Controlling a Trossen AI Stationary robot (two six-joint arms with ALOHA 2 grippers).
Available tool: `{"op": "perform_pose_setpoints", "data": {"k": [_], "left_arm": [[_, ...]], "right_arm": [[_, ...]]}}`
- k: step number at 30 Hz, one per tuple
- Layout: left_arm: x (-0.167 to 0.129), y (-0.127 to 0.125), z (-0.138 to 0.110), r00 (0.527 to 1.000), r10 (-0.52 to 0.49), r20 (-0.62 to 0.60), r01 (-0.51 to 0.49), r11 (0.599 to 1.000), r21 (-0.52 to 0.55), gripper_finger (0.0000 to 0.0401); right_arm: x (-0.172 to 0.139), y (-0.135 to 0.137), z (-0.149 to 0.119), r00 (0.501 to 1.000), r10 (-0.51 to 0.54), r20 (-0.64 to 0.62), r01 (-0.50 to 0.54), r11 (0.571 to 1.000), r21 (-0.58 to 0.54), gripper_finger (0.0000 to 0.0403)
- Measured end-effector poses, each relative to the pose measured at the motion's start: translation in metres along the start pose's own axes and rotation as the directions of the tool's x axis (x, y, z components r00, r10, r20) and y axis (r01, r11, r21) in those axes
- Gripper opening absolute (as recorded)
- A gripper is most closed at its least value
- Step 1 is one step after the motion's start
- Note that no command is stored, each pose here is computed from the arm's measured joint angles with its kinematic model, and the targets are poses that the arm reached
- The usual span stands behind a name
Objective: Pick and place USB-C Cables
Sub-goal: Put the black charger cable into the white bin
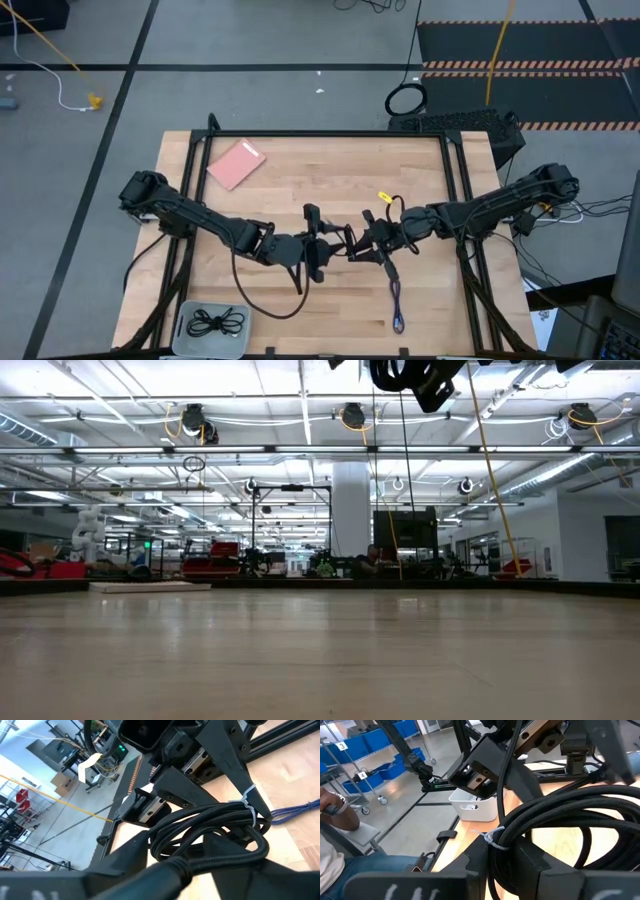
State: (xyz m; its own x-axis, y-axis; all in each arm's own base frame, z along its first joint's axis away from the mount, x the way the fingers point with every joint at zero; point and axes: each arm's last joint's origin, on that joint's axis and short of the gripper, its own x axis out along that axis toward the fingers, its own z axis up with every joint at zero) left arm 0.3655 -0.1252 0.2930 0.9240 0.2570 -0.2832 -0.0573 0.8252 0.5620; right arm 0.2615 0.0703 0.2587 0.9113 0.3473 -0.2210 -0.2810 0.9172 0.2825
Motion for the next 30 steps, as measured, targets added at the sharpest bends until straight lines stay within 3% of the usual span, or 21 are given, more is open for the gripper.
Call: {"op": "perform_pose_setpoints", "data": {"k": [4,9,16,23,30], "left_arm": [[0.001,0.001,0.0,1.0,0.005,0.004,-0.005,1.0,0.026,0.0237],[0.001,0.003,0.002,1.0,0.007,0.022,-0.009,0.996,0.094,0.0254],[0.009,0.012,-0.002,0.998,-0.039,0.048,0.032,0.99,0.136,0.0255],[0.01,0.012,-0.002,0.991,-0.108,0.072,0.081,0.948,0.307,0.0255],[0.011,0.012,-0.003,0.989,-0.125,0.074,0.096,0.945,0.311,0.0224]], "right_arm": [[0.0,0.0,0.0,1.0,0.0,0.001,0.0,1.0,0.0,0.0054],[0.0,0.0,0.0,1.0,0.002,0.001,-0.002,1.0,0.007,0.0054],[0.0,0.0,0.001,1.0,0.001,0.011,-0.001,1.0,0.007,0.0054],[0.0,0.0,0.001,1.0,0.003,0.008,-0.003,1.0,0.019,0.0054],[0.0,0.0,0.001,1.0,0.0,0.005,0.0,1.0,0.019,0.0054]]}}
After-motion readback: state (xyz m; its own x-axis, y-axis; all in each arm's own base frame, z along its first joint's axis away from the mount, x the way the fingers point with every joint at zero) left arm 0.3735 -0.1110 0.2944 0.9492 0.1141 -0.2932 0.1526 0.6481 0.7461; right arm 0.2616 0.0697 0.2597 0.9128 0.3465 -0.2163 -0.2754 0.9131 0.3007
